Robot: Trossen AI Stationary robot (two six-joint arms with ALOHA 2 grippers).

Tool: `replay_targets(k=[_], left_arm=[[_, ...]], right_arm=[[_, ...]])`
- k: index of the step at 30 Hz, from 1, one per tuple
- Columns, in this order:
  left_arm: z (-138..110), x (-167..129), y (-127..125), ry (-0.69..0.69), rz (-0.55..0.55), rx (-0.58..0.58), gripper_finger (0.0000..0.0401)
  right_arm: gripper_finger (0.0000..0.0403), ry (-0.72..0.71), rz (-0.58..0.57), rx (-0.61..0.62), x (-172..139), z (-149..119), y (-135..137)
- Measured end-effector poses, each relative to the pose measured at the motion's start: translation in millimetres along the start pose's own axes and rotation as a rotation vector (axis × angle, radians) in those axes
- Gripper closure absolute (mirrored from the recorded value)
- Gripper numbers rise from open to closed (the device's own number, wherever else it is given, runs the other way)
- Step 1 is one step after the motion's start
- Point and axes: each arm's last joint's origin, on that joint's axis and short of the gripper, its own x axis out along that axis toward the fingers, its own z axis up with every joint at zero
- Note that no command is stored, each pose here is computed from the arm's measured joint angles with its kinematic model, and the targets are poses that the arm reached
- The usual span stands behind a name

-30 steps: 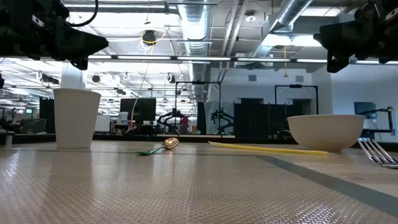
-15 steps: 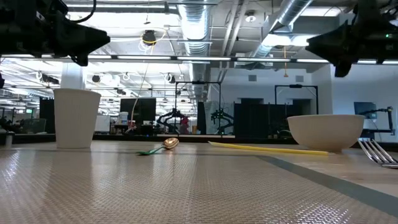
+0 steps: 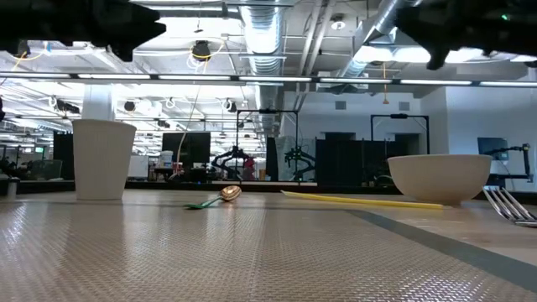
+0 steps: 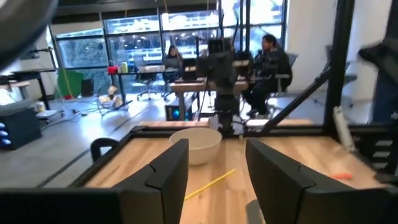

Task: Pick & Place Utensil
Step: Put the white bowl on the transparent mat

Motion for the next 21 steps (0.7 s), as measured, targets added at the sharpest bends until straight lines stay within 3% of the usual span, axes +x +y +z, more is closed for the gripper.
replay_targets(k=[6,13,21], left_arm=[[-1.7,6.4,0.3,0.045,0.059,-0.008,0.0249],[-1.5,6.3,0.4,0.044,0.060,-0.016,0.0262],[-1.5,6.3,0.4,0.043,0.061,-0.052,0.0270]], right_arm=[[0.0310,0.116,0.027,-0.156,30.1,-1.6,17.6],[0.0310,0.319,0.009,-0.125,51.4,-3.1,29.6],[0.0310,0.580,-0.041,-0.031,66.8,30.0,33.0]])
